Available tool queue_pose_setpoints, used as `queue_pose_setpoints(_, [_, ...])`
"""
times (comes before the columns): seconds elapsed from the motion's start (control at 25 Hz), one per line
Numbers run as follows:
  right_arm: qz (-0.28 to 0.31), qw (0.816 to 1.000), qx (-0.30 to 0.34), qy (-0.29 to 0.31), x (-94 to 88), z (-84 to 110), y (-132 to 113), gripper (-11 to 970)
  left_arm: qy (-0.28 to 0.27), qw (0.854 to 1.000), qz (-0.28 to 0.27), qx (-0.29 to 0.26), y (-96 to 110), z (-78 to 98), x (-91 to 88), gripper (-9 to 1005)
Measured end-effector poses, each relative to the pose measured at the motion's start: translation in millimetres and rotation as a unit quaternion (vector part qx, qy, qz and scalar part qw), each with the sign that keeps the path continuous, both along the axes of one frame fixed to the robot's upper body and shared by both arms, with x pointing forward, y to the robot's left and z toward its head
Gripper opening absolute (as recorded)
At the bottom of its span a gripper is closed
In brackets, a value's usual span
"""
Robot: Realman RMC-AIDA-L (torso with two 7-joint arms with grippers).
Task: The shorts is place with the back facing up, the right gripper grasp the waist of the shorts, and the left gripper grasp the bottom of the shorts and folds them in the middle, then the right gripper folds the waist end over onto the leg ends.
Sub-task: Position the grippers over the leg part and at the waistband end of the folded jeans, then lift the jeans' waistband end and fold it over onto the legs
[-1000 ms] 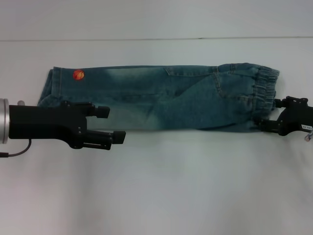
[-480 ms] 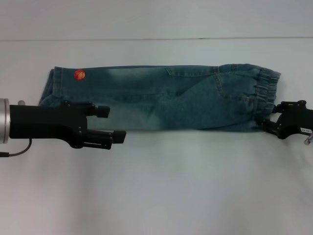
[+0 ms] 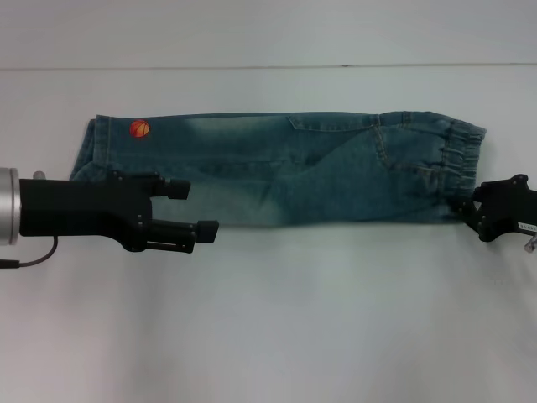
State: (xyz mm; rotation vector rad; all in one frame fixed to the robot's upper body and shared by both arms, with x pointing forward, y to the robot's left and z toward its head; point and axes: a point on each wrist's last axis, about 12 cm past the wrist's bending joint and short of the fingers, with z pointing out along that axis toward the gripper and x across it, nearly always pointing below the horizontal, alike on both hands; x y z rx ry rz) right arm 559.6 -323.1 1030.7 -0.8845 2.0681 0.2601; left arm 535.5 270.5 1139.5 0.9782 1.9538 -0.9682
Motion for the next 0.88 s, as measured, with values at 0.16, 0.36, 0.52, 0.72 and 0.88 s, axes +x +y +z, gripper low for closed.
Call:
queue_pose_setpoints(0.16, [0.006, 1.000, 0.000, -0.003, -3.9, 1.2, -2.1, 197, 0.000, 1.000, 0.001, -0.001, -0.7, -0.6, 0.8, 903])
queue_pose_setpoints(0.36, [0.006, 1.000, 0.010, -0.011, -9.3, 4.5, -5.9, 150, -0.001, 1.000, 0.001, -0.001, -1.1, -1.9, 1.2, 903])
queue_pose_setpoints(0.52, [0.006, 1.000, 0.020, -0.022, -11.2, 9.2, -8.4, 144, 0.000, 1.000, 0.000, -0.002, -2.0, -2.4, 1.8, 903])
queue_pose_setpoints(0.72, [0.008, 0.999, 0.036, -0.039, -13.6, 14.4, -10.1, 145, 0.000, 1.000, 0.000, -0.003, -2.5, -2.3, 2.3, 902])
queue_pose_setpoints(0.88, [0.009, 0.998, 0.041, -0.045, -13.2, 17.0, -10.1, 145, 0.000, 1.000, -0.001, -0.004, -2.8, -3.5, 2.1, 902])
